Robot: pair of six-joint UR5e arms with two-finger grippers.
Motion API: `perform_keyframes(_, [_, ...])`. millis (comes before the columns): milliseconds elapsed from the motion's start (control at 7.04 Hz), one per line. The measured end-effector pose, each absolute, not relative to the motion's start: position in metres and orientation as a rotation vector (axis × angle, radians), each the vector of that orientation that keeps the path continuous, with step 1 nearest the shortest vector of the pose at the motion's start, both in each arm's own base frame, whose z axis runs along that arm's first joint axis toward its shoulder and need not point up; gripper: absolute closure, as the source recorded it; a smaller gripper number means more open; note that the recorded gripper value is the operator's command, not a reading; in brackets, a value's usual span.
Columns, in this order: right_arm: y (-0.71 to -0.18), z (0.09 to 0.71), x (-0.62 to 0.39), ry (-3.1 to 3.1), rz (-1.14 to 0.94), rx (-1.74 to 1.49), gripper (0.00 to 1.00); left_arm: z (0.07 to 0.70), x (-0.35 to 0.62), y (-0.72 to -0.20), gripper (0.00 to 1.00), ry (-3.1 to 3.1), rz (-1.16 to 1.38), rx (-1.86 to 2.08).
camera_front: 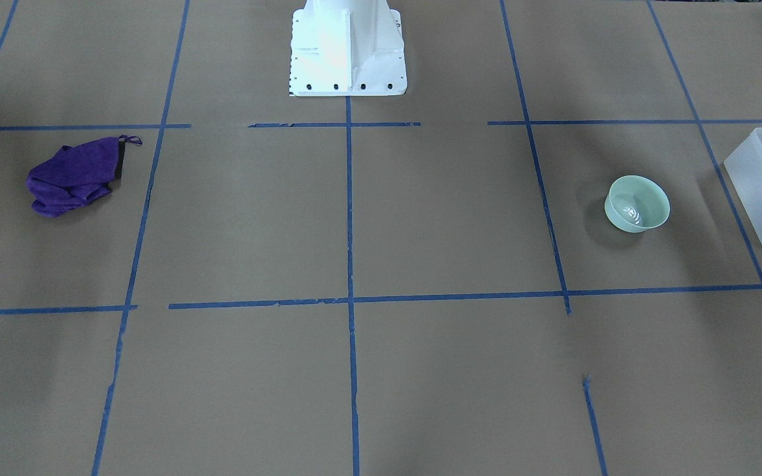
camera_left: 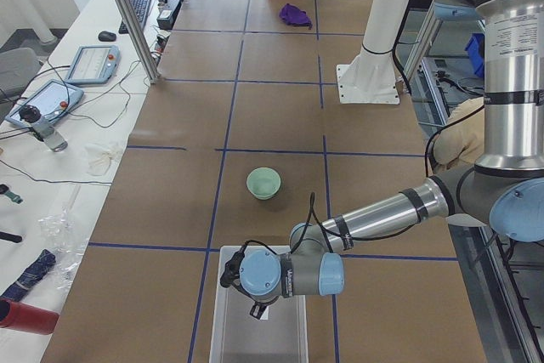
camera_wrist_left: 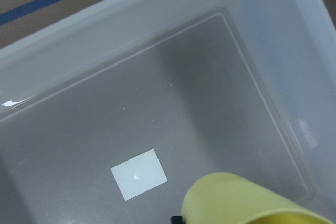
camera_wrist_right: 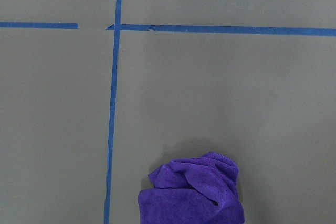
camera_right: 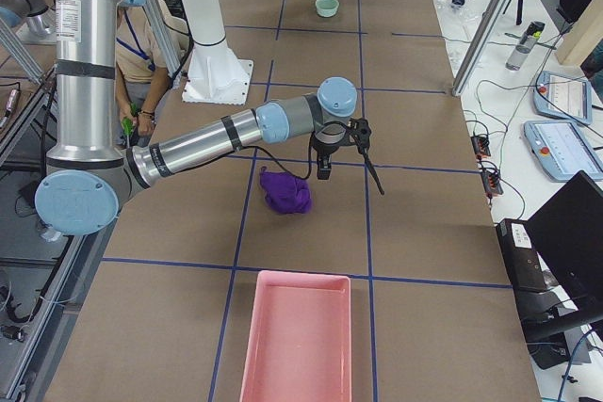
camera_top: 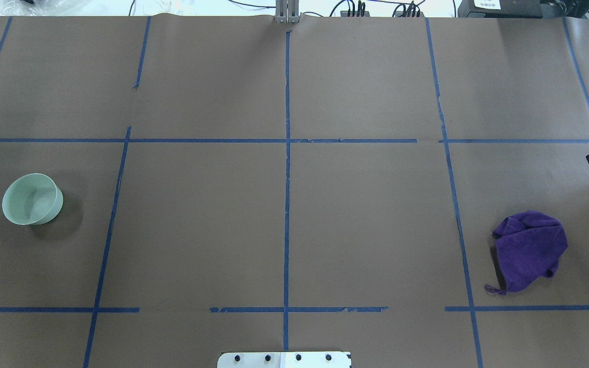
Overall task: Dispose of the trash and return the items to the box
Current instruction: 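Lift the yellow cup with the left gripper and drop it into the clear bin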
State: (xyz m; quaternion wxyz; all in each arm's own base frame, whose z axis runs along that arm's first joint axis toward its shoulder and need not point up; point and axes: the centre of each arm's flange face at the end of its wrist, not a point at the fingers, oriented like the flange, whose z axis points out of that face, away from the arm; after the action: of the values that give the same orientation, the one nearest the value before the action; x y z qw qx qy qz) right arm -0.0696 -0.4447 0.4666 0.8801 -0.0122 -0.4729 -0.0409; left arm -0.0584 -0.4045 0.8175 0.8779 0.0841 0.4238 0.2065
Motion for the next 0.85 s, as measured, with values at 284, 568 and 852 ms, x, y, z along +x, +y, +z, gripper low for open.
perform_keyframes(284, [-0.445,0.466,-0.070,-0.986,-0.086,-0.026,0.00,0.822,-0.042,-0.404,1.00,0.910,0.462,0.174])
perform_keyframes(568, [-0.444,0.466,-0.070,-0.987,-0.087,-0.025,0.00,0.822,-0.035,-0.405,0.32,0.917,0.479,0.170])
perform_keyframes(852, [-0.445,0.466,-0.070,-0.986,-0.087,-0.026,0.00,0.820,-0.032,-0.407,0.00,0.916,0.492,0.180])
